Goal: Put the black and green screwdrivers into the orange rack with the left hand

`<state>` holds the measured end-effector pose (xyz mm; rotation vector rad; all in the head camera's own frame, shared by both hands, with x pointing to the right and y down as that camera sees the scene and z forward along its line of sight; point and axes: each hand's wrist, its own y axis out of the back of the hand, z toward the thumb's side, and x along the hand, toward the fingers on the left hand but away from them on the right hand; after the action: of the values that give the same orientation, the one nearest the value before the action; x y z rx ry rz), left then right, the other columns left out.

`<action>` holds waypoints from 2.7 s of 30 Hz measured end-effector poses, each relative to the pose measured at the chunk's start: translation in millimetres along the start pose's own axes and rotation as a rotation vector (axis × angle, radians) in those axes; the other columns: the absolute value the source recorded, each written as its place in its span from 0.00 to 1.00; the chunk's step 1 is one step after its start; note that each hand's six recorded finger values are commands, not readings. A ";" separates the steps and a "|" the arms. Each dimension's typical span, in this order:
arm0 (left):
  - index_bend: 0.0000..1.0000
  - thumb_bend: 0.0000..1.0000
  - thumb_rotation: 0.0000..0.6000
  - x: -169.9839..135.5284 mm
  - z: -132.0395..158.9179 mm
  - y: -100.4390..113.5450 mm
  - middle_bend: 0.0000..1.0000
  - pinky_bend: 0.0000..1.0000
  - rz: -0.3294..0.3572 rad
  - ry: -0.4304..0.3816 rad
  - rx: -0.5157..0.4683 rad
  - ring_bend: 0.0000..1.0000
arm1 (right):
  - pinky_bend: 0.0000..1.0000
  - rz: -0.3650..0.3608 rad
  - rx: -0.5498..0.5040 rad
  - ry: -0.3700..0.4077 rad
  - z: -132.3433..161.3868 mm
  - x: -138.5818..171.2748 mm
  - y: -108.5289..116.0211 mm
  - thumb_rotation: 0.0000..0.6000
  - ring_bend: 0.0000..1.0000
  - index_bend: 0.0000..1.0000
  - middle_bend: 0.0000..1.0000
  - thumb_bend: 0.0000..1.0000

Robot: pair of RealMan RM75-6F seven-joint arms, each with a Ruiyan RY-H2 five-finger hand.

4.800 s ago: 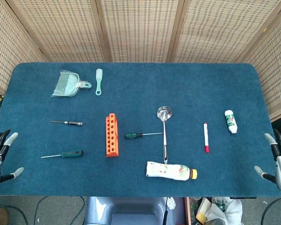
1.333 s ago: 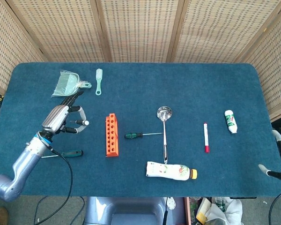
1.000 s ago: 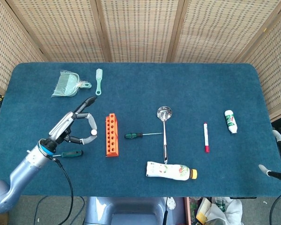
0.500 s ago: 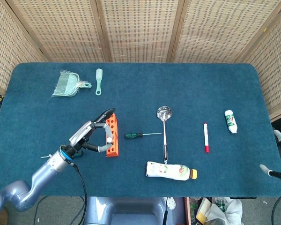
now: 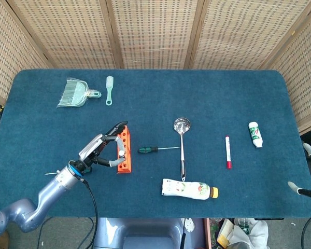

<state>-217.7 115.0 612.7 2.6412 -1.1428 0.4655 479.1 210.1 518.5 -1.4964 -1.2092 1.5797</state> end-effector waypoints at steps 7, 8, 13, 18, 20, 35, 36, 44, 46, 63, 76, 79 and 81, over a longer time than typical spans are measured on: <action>0.70 0.50 1.00 0.1 -3.7 0.0 0.00 0.00 -0.007 0.021 0.006 0.00 | 0.00 0.002 0.002 -0.001 0.3 0.0 -0.6 1.00 0.00 0.00 0.00 0.00; 0.70 0.50 1.00 0.1 -4.2 0.8 0.00 0.00 -0.005 0.022 0.006 0.00 | 0.00 0.003 0.002 -0.002 0.3 -0.2 -0.9 1.00 0.00 0.00 0.00 0.00; 0.70 0.50 1.00 -0.9 -5.6 3.0 0.00 0.00 0.000 0.027 0.012 0.00 | 0.00 0.002 0.003 -0.003 0.2 -0.4 -0.9 1.00 0.00 0.00 0.00 0.00; 0.70 0.50 1.00 0.6 -5.4 3.3 0.00 0.00 0.001 0.024 -0.001 0.00 | 0.00 0.003 0.004 -0.002 0.4 -0.3 -1.1 1.00 0.00 0.00 0.00 0.00; 0.70 0.50 1.00 1.9 -3.9 2.8 0.00 0.00 0.002 0.016 -0.010 0.00 | 0.00 0.003 0.004 -0.003 0.2 -0.3 -1.0 1.00 0.00 0.00 0.00 0.00; 0.70 0.50 1.00 10.4 -9.0 -7.7 0.00 0.00 -0.012 0.018 -0.019 0.00 | 0.00 0.005 -0.002 -0.006 -1.0 -0.6 -0.4 1.00 0.00 0.00 0.00 0.00; 0.70 0.50 1.00 10.7 -10.6 -7.6 0.00 0.00 -0.009 0.020 -0.019 0.00 | 0.00 0.006 -0.001 -0.006 -1.0 -0.6 -0.5 1.00 0.00 0.00 0.00 0.00; 0.70 0.50 1.00 11.2 -22.1 -11.8 0.00 0.00 -0.002 0.043 -0.021 0.00 | 0.00 0.010 -0.003 -0.003 -0.4 -0.4 -1.1 1.00 0.00 0.00 0.00 0.00; 0.70 0.50 1.00 10.7 -24.9 -11.4 0.00 0.00 0.000 0.049 -0.015 0.00 | 0.00 0.010 -0.003 -0.004 -0.6 -0.4 -0.9 1.00 0.00 0.00 0.00 0.00; 0.70 0.50 1.00 5.8 -55.8 -6.8 0.00 0.00 0.049 0.107 0.099 0.00 | 0.00 0.017 -0.007 -0.006 -1.1 -1.4 -2.1 1.00 0.00 0.00 0.00 0.00; 0.70 0.50 1.00 5.1 -62.4 -14.0 0.00 0.00 0.024 0.104 0.101 0.00 | 0.00 0.019 -0.009 -0.006 -1.6 -1.9 -2.2 1.00 0.00 0.00 0.00 0.00; 0.70 0.50 1.00 5.9 -64.7 -14.3 0.00 0.00 0.028 0.106 0.110 0.00 | 0.00 0.019 -0.010 -0.006 -1.6 -1.9 -2.0 1.00 0.00 0.00 0.00 0.00; 0.70 0.50 1.00 6.8 -65.8 -13.9 0.00 0.00 0.031 0.107 0.113 0.00 | 0.00 0.021 -0.010 -0.007 -2.0 -2.1 -2.4 1.00 0.00 0.00 0.00 0.00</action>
<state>-216.1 141.3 674.9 2.6593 -1.1581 0.6874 481.1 209.4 521.6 -1.5153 -1.2109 1.5963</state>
